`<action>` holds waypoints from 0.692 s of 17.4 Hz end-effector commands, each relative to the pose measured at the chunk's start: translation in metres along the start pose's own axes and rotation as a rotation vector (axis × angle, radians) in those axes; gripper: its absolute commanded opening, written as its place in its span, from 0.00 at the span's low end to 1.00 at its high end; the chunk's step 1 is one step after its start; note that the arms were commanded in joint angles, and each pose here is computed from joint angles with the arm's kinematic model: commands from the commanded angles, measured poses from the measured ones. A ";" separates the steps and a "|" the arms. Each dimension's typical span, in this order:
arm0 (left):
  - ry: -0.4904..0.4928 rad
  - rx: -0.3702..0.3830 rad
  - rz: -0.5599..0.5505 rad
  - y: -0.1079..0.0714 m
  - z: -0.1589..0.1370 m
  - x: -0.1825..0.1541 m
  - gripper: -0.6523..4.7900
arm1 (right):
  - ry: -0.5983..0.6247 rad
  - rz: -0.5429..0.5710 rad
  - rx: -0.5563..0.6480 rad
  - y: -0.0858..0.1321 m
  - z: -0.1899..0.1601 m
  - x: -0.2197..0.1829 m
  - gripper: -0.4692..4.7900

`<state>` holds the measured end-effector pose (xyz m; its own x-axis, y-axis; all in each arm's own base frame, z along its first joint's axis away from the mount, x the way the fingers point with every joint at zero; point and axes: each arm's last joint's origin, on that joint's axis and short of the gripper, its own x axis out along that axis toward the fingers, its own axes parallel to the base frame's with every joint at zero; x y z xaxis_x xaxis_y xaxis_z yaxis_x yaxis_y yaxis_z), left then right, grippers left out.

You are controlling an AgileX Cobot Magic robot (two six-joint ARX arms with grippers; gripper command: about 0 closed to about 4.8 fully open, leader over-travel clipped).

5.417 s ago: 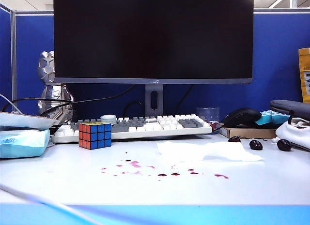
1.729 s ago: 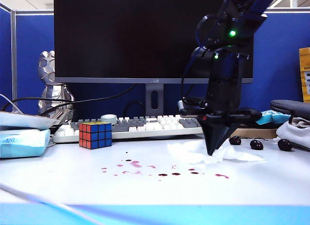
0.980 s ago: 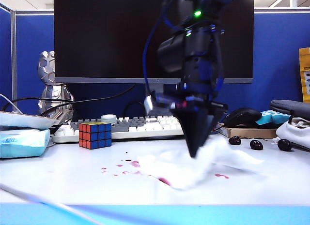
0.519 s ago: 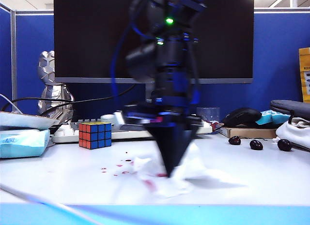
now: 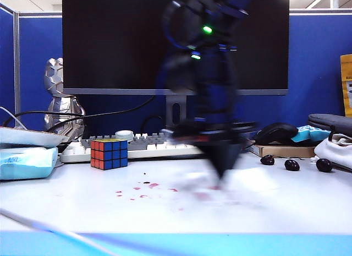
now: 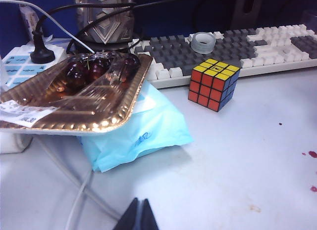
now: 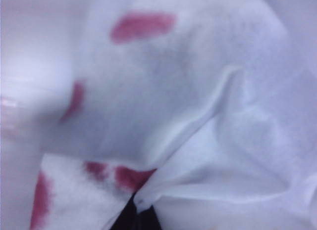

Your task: Use the wet wipes on the table to wipe the cherry juice off the table, then put the wipes back on the table.

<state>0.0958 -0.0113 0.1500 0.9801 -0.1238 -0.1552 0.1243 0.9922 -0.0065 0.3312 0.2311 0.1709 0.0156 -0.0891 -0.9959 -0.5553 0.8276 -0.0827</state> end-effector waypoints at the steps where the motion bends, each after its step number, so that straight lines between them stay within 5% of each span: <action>1: 0.008 -0.004 -0.002 0.000 -0.001 0.000 0.12 | 0.206 0.018 0.028 -0.019 -0.015 0.018 0.09; 4: 0.008 -0.004 -0.002 0.000 -0.001 0.000 0.12 | 0.222 0.175 0.009 -0.009 -0.016 0.017 0.09; 7: 0.008 -0.004 -0.001 0.000 -0.001 0.000 0.12 | 0.089 0.360 -0.042 0.017 -0.004 0.016 0.09; 12: 0.008 -0.004 -0.001 0.000 -0.001 0.000 0.12 | -0.142 0.349 -0.129 0.051 0.016 0.012 0.09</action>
<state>0.0958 -0.0113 0.1500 0.9800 -0.1238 -0.1556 0.1243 0.9922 -0.0065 0.3083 0.2718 0.1638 -0.1890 0.2495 -0.9497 -0.6221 0.7179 0.3124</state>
